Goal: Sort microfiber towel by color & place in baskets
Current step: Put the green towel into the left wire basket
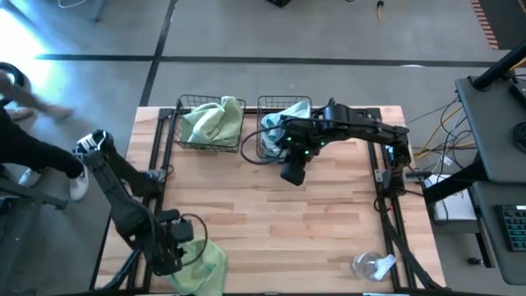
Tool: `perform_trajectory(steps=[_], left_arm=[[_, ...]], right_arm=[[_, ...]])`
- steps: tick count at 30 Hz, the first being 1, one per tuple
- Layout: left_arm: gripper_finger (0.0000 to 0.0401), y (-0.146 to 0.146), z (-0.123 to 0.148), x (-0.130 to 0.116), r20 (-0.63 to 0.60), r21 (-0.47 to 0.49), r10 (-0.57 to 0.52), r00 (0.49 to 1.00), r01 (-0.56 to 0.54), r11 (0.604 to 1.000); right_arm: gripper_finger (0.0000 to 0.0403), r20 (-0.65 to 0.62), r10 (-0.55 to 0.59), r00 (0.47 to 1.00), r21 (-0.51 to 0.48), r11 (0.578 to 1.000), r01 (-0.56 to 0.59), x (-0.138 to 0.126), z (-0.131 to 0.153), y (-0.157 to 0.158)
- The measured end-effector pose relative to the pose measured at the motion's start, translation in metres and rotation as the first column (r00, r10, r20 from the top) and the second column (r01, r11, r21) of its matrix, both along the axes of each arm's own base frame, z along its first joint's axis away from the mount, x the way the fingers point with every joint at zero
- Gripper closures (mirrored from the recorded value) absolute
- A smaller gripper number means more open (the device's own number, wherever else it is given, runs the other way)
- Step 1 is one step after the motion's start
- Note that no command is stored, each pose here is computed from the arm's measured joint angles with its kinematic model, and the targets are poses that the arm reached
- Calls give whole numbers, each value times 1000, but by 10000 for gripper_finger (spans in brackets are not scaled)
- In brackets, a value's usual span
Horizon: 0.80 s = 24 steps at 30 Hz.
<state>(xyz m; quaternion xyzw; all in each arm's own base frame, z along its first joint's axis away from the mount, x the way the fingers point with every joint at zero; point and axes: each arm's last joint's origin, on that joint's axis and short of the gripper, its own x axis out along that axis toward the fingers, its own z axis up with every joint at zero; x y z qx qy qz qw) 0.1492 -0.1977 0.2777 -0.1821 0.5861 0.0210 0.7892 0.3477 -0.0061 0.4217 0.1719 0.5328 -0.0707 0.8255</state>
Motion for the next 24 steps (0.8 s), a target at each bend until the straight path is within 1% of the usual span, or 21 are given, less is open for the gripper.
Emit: perform_trajectory(steps=[6, 15, 21, 24], left_arm=[[245, -18, -24, 2, -60, 80, -28, 998, 32, 996], [245, -34, -56, 12, -132, 170, -20, 991, 43, 985], [245, -45, -78, 17, -225, 159, -29, 974, 66, 985], [245, -50, -86, 19, -247, 148, -33, 969, 71, 986]], right_arm=[[321, -26, -1, 1000, 2, 1000, 1, 8, -9, 0], [321, -28, 0, 1000, 3, 1000, 0, 8, -9, 0], [321, -26, 13, 1000, 2, 1000, -13, 7, -8, 2], [321, -27, 16, 1000, 2, 1000, -16, 7, -9, 2]])
